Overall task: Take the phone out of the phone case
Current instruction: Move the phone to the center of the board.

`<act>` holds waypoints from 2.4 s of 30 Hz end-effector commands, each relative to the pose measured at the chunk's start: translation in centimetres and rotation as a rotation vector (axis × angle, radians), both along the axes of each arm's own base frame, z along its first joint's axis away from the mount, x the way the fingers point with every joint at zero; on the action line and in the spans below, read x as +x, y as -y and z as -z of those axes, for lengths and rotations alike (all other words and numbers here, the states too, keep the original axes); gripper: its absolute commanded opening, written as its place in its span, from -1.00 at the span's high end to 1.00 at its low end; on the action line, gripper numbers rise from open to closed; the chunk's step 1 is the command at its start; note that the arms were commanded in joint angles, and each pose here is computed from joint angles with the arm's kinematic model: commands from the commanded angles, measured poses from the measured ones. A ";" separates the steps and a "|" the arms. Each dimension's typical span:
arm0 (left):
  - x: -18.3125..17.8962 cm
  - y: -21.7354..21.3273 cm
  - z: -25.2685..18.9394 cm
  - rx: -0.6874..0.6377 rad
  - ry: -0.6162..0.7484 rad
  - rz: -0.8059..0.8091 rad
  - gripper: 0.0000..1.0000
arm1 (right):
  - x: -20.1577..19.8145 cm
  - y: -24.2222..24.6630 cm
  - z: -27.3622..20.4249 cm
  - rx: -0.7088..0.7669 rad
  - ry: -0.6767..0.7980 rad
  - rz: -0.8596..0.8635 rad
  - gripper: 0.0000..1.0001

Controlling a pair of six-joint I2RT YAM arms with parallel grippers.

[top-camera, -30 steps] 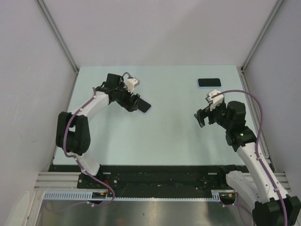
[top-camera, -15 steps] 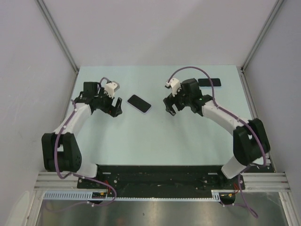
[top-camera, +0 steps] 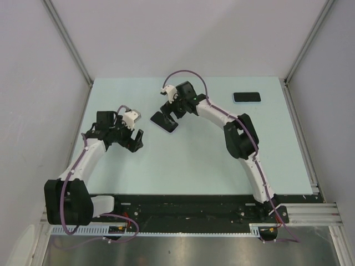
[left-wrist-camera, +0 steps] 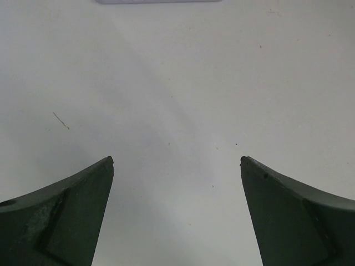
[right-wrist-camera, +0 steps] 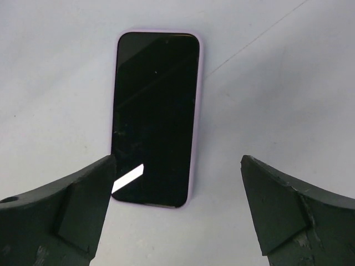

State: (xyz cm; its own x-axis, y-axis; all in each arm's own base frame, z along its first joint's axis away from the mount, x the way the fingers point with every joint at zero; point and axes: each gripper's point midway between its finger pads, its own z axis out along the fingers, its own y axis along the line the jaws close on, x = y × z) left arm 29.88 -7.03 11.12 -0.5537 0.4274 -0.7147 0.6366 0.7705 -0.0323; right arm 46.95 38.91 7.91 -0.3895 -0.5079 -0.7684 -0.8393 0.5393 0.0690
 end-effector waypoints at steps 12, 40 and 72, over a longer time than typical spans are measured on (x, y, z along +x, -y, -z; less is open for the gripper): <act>0.9 -1.4 0.0 0.035 0.083 -0.085 -1.00 | -1.9 -1.3 3.9 -0.090 -0.140 -0.093 -1.00; 0.9 -1.4 0.2 0.018 0.085 -0.104 -1.00 | -5.0 -1.6 8.1 -0.303 -0.123 -0.113 -0.59; 1.3 0.2 0.7 -0.067 0.025 -0.068 -1.00 | -15.7 6.0 6.5 -0.381 -0.168 -0.281 0.44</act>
